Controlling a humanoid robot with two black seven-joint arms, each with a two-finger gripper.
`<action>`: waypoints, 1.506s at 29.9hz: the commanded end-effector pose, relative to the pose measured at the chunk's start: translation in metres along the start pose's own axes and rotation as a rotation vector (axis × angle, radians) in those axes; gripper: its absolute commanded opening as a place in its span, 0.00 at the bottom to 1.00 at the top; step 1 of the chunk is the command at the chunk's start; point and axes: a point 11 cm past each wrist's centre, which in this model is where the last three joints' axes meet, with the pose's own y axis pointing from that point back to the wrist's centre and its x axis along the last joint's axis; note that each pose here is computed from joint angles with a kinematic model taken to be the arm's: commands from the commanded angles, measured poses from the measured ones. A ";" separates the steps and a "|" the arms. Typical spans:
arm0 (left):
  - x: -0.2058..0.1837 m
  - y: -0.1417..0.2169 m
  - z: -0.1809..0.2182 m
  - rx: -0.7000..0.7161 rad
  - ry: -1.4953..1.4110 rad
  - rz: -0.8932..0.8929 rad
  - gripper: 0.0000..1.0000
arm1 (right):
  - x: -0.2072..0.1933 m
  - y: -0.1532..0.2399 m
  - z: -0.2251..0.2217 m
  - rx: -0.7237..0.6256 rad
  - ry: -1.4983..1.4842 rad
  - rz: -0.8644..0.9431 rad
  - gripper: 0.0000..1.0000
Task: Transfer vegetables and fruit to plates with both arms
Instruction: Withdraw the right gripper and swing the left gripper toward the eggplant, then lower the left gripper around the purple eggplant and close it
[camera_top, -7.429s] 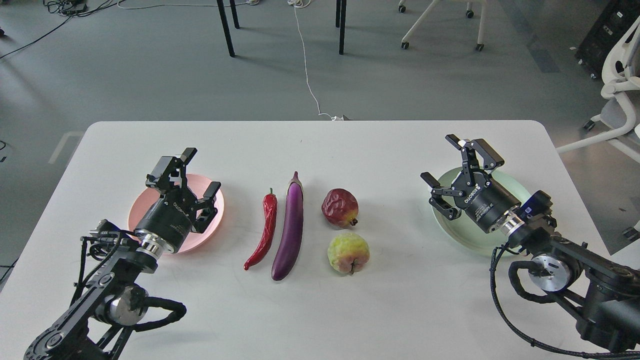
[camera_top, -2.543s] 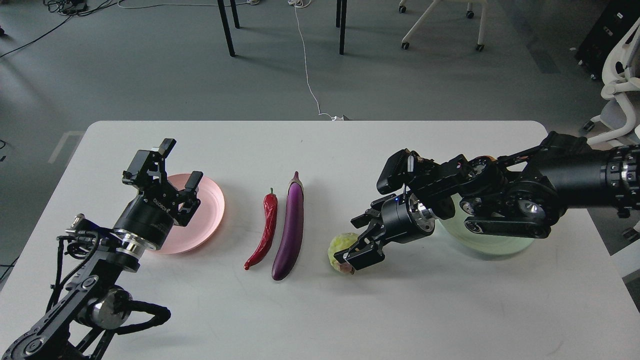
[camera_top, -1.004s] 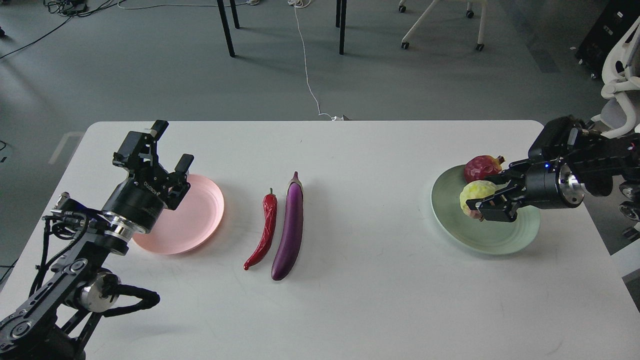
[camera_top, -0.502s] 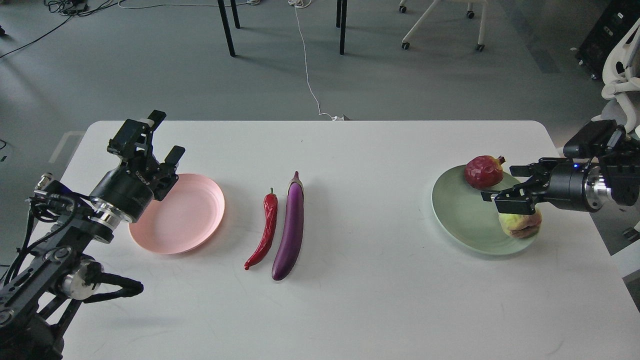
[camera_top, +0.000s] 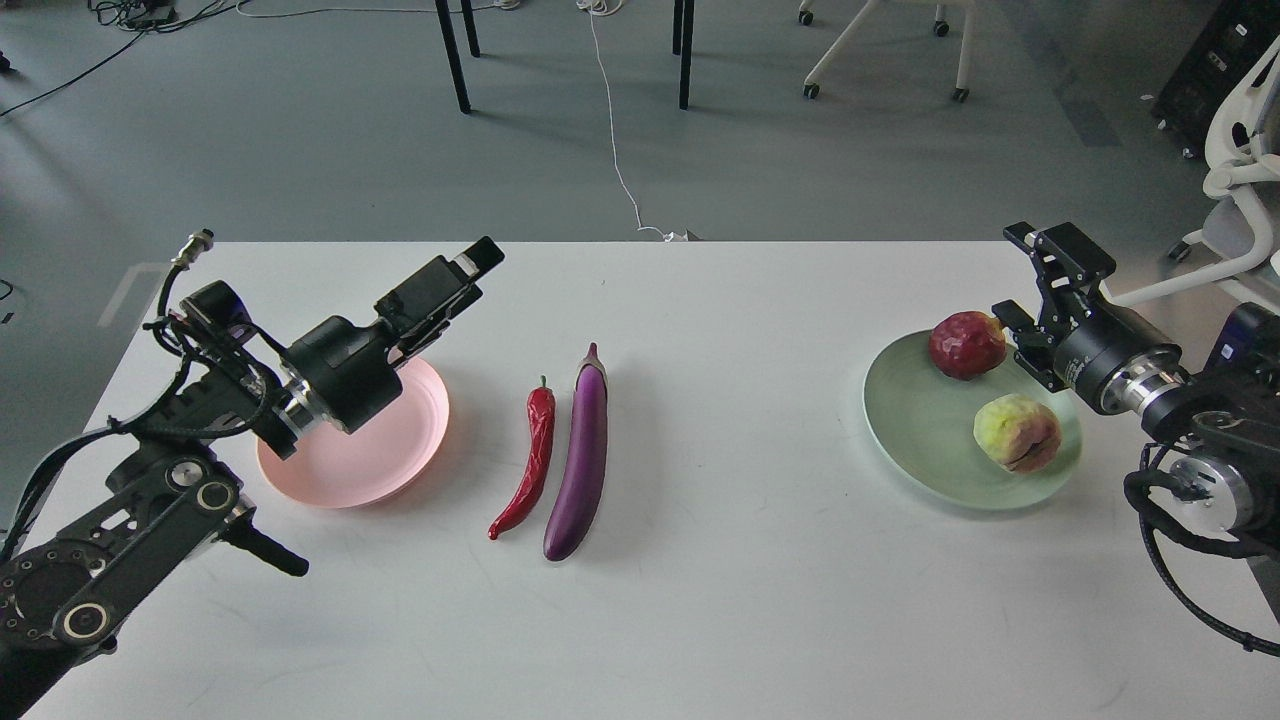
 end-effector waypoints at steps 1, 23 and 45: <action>-0.017 -0.026 0.015 -0.025 -0.198 -0.160 0.98 | 0.000 0.001 0.002 0.020 -0.218 0.006 0.98; -0.069 -0.028 -0.014 0.263 -0.419 -0.594 0.98 | 0.017 0.011 -0.008 0.068 -0.278 0.004 0.98; -0.071 -0.067 -0.037 0.392 -0.380 -0.709 0.98 | 0.018 0.011 -0.008 0.069 -0.281 0.004 0.98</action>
